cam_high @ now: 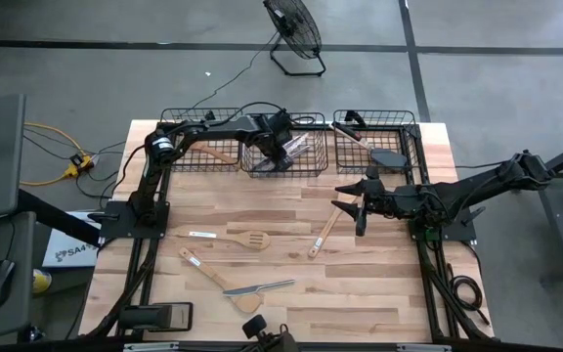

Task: Pick & Place Kitchen Items
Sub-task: Put the silver table knife into the middle mesh basket

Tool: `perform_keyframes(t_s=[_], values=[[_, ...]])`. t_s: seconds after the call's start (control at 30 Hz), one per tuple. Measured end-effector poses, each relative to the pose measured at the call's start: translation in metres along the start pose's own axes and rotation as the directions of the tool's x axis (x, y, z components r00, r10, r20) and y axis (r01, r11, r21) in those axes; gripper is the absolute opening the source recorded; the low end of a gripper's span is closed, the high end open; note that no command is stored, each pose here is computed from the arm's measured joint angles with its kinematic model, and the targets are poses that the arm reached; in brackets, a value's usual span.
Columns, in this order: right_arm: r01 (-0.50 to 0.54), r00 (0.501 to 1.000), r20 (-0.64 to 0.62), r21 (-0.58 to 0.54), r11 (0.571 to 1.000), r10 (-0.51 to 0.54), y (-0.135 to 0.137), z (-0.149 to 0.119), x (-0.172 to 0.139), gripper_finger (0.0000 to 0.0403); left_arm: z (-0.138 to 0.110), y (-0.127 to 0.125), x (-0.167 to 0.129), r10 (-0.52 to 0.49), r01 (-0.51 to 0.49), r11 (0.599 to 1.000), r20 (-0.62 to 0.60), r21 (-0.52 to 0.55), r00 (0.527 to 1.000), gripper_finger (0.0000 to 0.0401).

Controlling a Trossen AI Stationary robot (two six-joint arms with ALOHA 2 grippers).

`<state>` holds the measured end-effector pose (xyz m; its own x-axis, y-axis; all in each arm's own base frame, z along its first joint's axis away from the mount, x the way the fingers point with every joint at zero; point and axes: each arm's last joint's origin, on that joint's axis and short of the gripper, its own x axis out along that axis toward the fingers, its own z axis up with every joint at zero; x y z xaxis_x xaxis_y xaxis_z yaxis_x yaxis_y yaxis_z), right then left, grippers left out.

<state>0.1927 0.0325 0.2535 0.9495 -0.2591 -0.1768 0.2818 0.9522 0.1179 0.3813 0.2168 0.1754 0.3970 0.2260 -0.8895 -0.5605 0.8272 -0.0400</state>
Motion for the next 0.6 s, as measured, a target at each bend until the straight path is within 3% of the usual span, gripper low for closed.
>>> perform_keyframes(t_s=[0.43,0.6], values=[[-0.001,1.0,0.0,0.0,1.0,0.001,0.0,0.0,0.0,0.0176,-0.001,0.0,-0.001,-0.021,0.021,1.0,-0.008,0.015,1.0,0.0045],[-0.002,1.0,-0.001,0.0,1.0,0.002,0.0,0.0,0.0,0.0176,0.001,0.0,-0.012,-0.007,0.007,0.997,0.013,0.071,1.0,0.001]])
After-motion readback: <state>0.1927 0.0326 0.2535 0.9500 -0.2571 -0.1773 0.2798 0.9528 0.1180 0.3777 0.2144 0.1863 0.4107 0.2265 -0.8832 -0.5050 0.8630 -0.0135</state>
